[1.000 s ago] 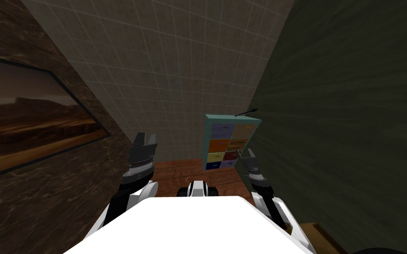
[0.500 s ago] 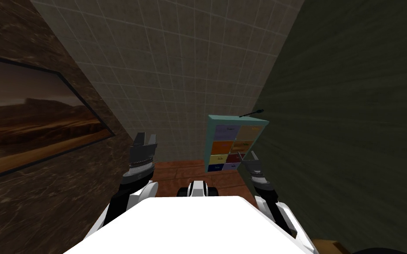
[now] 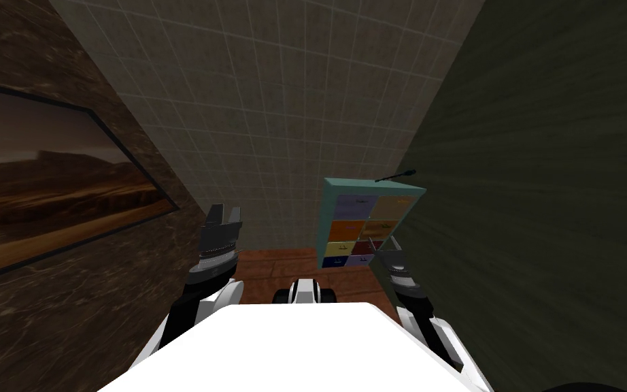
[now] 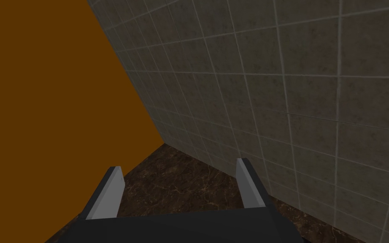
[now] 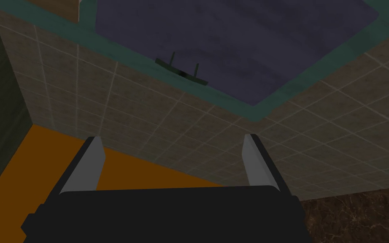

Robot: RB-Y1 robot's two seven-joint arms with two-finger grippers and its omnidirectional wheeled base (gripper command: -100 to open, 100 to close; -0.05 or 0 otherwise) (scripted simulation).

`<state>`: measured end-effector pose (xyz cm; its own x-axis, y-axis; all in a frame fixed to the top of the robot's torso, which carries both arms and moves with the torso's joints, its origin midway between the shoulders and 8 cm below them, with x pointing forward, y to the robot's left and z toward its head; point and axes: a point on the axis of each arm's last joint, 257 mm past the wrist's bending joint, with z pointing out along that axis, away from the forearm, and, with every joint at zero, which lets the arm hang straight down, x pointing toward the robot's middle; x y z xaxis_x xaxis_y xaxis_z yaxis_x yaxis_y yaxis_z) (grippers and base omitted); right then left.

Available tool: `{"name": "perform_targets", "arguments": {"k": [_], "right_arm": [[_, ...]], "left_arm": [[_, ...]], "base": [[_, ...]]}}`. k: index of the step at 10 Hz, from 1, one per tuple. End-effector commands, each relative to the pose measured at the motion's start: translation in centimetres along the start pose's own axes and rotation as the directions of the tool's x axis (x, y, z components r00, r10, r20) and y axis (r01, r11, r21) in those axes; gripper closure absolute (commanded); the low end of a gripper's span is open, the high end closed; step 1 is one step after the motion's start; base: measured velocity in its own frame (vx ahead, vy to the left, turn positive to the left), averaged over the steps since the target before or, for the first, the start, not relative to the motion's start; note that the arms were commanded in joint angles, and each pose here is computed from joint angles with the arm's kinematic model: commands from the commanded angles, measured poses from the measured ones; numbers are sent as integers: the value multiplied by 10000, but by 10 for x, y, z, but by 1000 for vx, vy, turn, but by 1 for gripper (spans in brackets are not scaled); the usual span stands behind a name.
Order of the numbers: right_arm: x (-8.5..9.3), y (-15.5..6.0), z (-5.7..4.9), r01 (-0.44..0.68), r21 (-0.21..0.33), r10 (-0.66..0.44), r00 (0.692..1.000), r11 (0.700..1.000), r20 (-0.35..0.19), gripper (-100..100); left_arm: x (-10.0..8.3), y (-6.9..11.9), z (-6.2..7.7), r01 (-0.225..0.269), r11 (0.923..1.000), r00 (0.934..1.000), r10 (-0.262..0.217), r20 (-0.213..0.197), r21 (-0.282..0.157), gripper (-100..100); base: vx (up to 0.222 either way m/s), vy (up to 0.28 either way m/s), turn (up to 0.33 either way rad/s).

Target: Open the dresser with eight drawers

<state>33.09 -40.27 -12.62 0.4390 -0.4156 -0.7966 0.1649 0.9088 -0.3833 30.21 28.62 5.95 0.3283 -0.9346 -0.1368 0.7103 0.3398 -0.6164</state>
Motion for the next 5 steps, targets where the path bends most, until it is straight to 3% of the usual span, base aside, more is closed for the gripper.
{"name": "perform_targets", "arguments": {"k": [1, 2, 4, 5], "right_arm": [[13, -7, -10, 949, 52, -947, 9951, 9955, -298, -100], [24, -14, -20, 1395, 86, -1388, 9886, 9902, -593, -100], [24, -14, -20, 1776, 63, -1769, 9824, 9841, -596, -100], [35, -21, -31, 2293, 63, -2278, 9696, 9733, -897, -100]], "left_arm": [[0, 0, 0, 1, 10000, 10000, -1, 0, 0, 0], [0, 0, 0, 0, 10000, 10000, 0, 0, 0, 0], [0, 0, 0, 0, 10000, 10000, 0, 0, 0, 0], [0, 0, 0, 0, 10000, 10000, 0, 0, 0, 0]], "base": [[65, 46, 44], [75, 55, 72], [51, 29, 19], [48, 38, 67]]}}
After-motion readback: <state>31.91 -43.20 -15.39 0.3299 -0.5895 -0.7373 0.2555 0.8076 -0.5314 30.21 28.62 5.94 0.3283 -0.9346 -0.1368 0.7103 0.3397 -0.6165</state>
